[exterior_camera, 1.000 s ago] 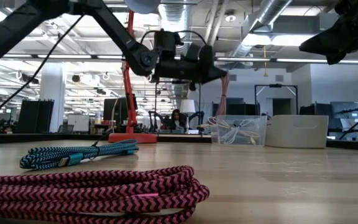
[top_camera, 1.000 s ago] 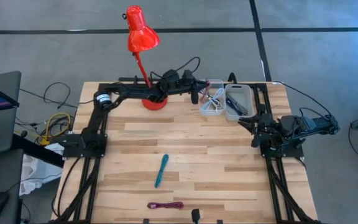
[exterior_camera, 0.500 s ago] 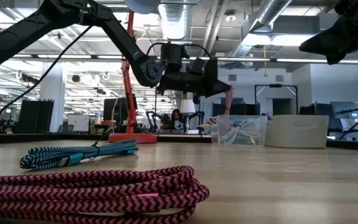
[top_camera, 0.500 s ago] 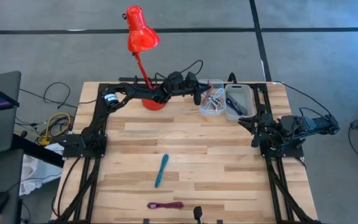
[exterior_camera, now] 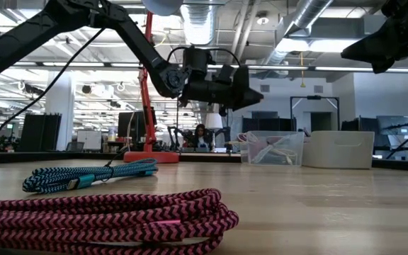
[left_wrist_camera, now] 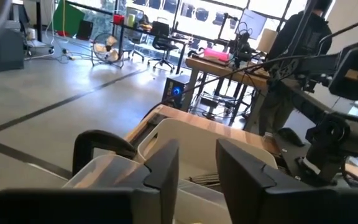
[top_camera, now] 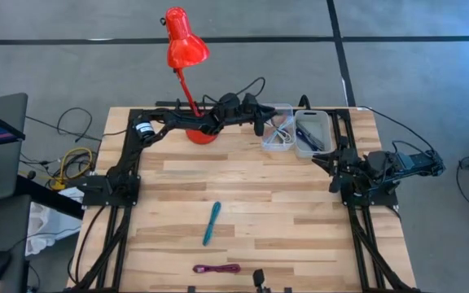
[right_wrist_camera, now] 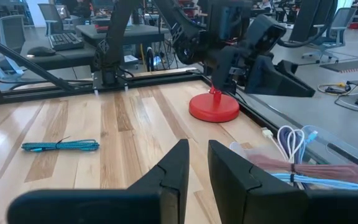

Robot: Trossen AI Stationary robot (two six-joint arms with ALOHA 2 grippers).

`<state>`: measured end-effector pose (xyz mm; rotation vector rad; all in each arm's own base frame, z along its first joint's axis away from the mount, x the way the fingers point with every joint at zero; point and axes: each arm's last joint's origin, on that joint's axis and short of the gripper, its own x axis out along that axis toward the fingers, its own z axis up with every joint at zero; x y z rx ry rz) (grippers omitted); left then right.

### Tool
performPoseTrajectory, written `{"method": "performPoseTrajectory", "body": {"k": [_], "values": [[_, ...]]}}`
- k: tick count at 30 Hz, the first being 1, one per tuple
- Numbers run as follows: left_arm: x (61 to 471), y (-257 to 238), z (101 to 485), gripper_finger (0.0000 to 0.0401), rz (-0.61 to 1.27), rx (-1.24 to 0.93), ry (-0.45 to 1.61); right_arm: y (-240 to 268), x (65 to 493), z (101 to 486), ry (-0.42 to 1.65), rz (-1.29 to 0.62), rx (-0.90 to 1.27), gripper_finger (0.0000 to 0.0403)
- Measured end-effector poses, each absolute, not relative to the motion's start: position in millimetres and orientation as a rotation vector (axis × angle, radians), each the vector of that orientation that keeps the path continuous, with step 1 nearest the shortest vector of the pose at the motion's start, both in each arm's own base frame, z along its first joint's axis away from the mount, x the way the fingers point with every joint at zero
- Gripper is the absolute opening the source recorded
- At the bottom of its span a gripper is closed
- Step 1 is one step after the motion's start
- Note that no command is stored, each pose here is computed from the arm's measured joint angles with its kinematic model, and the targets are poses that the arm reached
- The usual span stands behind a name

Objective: Pick & Place USB Port
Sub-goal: Put the black and blue charger cable into the gray bin

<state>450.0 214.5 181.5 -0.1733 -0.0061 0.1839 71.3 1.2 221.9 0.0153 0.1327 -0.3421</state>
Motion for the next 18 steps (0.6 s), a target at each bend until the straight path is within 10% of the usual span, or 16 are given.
{"method": "performPoseTrajectory", "body": {"k": [18], "values": [[348,154,289,0.0108,0.021,-0.003,0.242,1,71,222,0.134,-0.342,0.015,0.0054]]}}
